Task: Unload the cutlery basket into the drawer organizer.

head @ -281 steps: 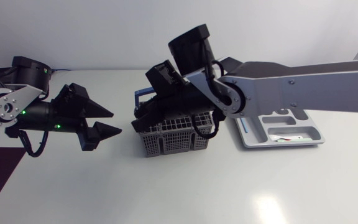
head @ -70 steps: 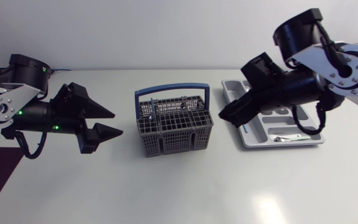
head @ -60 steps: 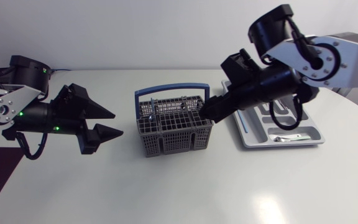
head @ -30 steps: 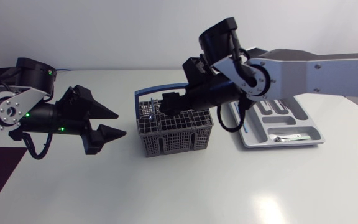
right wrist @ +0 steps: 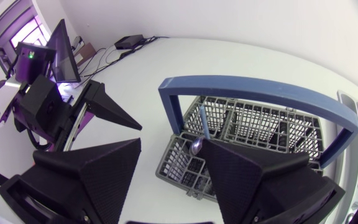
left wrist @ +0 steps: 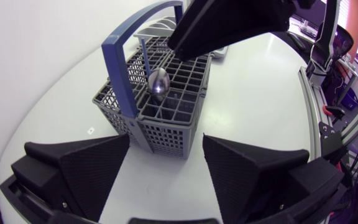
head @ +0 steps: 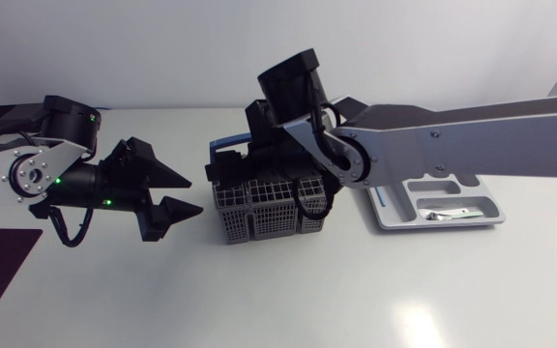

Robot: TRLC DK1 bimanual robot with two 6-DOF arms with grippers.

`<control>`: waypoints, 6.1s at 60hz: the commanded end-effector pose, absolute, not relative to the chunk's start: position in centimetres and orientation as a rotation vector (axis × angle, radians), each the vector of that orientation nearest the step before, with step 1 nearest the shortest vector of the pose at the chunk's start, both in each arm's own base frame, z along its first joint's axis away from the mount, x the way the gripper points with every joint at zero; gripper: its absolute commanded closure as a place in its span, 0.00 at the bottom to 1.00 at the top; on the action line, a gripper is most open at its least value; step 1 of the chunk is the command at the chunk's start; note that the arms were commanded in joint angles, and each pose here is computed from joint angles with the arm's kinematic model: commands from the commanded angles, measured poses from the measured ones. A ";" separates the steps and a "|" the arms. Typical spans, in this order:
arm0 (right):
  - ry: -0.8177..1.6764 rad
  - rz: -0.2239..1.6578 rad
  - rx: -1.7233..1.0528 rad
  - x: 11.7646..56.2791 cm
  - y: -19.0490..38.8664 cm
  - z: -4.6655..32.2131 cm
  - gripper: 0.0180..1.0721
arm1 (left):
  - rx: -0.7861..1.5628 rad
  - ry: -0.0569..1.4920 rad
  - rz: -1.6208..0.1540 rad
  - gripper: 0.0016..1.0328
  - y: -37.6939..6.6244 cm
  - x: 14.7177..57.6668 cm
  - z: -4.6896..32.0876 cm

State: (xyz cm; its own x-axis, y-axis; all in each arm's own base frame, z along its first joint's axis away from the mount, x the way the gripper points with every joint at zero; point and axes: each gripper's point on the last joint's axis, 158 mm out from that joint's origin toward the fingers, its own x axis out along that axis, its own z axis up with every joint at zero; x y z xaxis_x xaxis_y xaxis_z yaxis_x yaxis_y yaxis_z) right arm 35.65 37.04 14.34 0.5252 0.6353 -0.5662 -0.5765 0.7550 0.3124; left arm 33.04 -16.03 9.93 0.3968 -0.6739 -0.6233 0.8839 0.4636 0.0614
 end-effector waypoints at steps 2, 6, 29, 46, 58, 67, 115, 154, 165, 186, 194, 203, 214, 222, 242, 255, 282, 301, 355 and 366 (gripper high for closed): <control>0.759 0.668 0.121 36.1 36.9 12.1 0.37 | 0.414 0.588 -1.045 0.05 -16.0 32.8 8.7; 0.770 0.657 0.120 36.2 36.9 11.5 0.37 | 0.406 0.580 -1.059 0.05 -16.2 32.8 8.8; 0.780 0.622 0.158 36.8 36.9 9.4 0.41 | 0.404 0.558 -1.060 0.05 -15.4 33.8 9.1; 0.786 0.613 0.169 36.8 36.9 8.5 0.44 | 0.407 0.544 -1.098 0.05 -15.6 33.5 9.0; 0.779 0.617 0.171 36.9 37.0 8.5 0.50 | 0.416 0.536 -1.118 0.05 -15.8 33.2 9.0; 0.777 0.623 0.172 36.7 37.3 8.5 0.57 | 0.418 0.539 -1.132 0.05 -15.8 32.9 9.0; 0.762 0.620 0.185 36.9 37.0 7.9 0.74 | 0.419 0.545 -1.135 0.05 -15.7 32.7 8.7; 0.711 0.622 0.191 37.3 36.4 9.0 0.82 | 0.415 0.552 -1.140 0.05 -15.8 32.4 8.4; 0.696 0.620 0.189 37.3 36.3 9.4 0.82 | 0.413 0.557 -1.142 0.05 -15.7 32.2 8.2; 0.673 0.619 0.197 37.6 36.1 9.9 0.82 | 0.415 0.552 -1.144 0.05 -15.9 32.1 8.4; 0.671 0.626 0.192 37.5 36.4 9.9 0.82 | 0.415 0.550 -1.142 0.05 -15.9 32.1 8.5; 0.657 0.633 0.193 37.5 36.6 9.9 0.85 | 0.415 0.552 -1.147 0.05 -16.0 32.0 8.5; 0.652 0.633 0.194 37.5 36.4 9.8 0.89 | 0.417 0.549 -1.147 0.05 -16.1 31.9 8.6; 0.645 0.638 0.192 37.3 36.3 9.9 0.91 | 0.417 0.547 -1.148 0.05 -16.1 31.8 8.8; 0.628 0.673 0.201 36.5 36.5 11.3 0.91 | 0.417 0.546 -1.147 0.05 -16.1 31.7 9.0; 0.628 0.698 0.208 35.9 36.7 11.9 0.91 | 0.419 0.542 -1.146 0.05 -16.1 31.7 9.2; 0.623 0.757 0.211 34.5 37.5 13.1 0.92 | 0.418 0.544 -1.144 0.05 -16.0 31.6 9.1; 0.566 0.793 0.213 33.7 37.2 15.7 0.92 | 0.417 0.544 -1.148 0.05 -16.2 31.6 9.1; 0.427 0.906 0.218 31.1 34.7 27.0 0.92 | 0.407 0.536 -1.146 0.05 -16.6 31.1 9.9; 0.504 0.842 0.132 31.1 30.7 26.6 0.92 | 0.407 0.535 -1.143 0.05 -16.6 31.1 10.2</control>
State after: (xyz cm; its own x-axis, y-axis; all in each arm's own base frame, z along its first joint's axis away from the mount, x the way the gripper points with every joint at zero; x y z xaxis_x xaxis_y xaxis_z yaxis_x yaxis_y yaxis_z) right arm 30.70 32.40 24.97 0.5342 0.7578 -0.3747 -0.6777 0.6489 0.3460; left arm 31.83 -16.32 9.92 0.3268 -0.7319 -0.5980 0.9277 0.3692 0.0551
